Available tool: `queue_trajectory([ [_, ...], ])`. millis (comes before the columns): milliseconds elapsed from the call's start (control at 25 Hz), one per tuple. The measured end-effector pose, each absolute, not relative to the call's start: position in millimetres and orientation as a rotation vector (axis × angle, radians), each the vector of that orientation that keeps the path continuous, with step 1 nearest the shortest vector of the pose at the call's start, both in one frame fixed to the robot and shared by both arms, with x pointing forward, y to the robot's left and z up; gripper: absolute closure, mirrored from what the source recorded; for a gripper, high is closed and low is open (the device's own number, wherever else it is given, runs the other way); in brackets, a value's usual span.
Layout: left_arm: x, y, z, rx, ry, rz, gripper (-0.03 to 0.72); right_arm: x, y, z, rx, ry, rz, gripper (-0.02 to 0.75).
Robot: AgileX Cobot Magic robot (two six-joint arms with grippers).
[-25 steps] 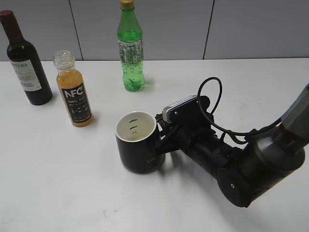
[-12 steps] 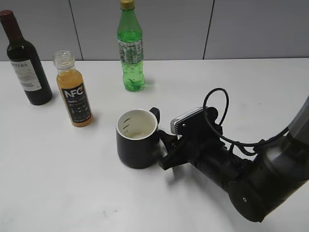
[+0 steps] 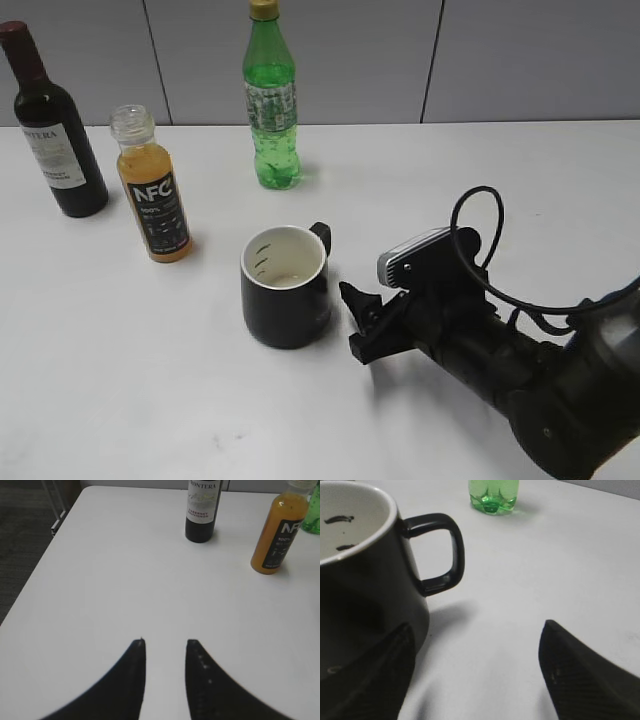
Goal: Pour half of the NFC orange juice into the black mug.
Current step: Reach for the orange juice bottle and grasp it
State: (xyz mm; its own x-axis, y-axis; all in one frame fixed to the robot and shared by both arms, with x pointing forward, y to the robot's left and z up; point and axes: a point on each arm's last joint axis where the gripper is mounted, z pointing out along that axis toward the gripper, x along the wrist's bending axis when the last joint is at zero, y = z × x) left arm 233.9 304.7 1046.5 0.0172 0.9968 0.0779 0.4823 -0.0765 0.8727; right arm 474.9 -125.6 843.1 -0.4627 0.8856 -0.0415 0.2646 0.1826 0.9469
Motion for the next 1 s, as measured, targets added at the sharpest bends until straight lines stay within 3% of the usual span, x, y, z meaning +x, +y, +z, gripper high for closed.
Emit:
queue_trajectory([
  [200,234,305,1047,1.635,1.535,0.989,0.467,461,-138,858,1.083,1.837,1.292,0.150],
  [440,234,305,1047,1.635,1.535,0.989,0.467,459,-142,906,0.983,1.730,1.340,0.150],
  [720,234,305,1047,1.635,1.535,0.989,0.467,448,-150,931,1.144,1.965,1.135,0.148],
  [1000,234,305,1047,1.635,1.535,0.989,0.467,419,-155,940,1.246,2.265,1.020,0.066],
])
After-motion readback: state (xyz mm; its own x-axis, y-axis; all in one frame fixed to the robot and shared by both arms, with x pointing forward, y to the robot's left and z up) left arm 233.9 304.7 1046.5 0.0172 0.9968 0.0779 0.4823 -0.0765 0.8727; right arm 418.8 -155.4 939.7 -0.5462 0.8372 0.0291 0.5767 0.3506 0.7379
